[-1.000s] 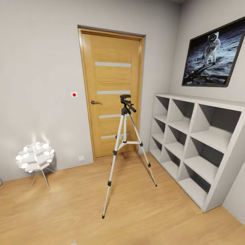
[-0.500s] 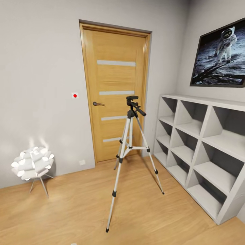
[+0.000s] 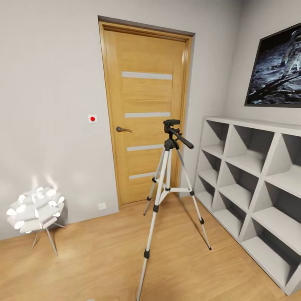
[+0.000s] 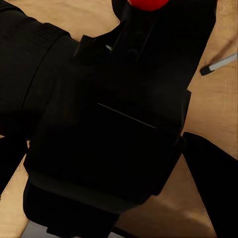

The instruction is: Attach the digital camera to the camera tripod in the bedroom.

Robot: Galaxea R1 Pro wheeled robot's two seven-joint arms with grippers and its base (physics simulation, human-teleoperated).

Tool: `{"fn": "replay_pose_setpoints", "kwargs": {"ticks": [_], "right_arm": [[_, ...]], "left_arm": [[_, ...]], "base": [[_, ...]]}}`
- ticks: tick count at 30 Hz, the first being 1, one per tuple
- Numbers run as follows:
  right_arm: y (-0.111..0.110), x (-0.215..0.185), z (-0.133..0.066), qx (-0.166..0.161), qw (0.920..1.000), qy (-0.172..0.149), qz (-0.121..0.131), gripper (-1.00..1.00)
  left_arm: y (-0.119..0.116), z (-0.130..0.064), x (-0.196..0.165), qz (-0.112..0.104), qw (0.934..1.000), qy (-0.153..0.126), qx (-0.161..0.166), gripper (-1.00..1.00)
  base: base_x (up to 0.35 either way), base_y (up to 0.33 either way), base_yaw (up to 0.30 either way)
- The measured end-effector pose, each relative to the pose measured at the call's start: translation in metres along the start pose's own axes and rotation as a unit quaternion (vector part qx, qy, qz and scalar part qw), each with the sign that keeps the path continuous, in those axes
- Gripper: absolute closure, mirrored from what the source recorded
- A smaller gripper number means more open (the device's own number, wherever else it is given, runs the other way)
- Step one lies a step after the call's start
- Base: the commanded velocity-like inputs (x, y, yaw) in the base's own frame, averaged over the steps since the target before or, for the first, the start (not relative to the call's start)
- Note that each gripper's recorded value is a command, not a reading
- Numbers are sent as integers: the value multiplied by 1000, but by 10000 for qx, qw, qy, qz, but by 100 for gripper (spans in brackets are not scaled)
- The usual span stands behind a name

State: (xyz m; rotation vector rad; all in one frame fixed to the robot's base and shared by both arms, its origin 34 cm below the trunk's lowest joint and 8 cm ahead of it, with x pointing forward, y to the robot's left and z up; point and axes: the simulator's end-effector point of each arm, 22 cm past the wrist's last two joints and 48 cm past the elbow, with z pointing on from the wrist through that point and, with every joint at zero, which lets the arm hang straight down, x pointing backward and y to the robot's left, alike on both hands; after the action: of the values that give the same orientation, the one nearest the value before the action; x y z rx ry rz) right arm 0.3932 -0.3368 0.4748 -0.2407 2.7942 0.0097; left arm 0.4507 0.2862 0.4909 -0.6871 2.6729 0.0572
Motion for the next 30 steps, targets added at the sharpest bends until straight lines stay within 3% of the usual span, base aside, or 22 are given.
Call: {"fn": "replay_pose_setpoints", "kwargs": {"ticks": [14,30], "right_arm": [[-1,-3,0,19,10000,-62,-9,-100],[2,-3,1,2,10000,-64,-7,-100]], "left_arm": [[-2,0,1,66,10000,-1,13,100],[-3,0,0,65,10000,-4,15,100]], "base": [[290,196,-13],[209,307,-233]]}}
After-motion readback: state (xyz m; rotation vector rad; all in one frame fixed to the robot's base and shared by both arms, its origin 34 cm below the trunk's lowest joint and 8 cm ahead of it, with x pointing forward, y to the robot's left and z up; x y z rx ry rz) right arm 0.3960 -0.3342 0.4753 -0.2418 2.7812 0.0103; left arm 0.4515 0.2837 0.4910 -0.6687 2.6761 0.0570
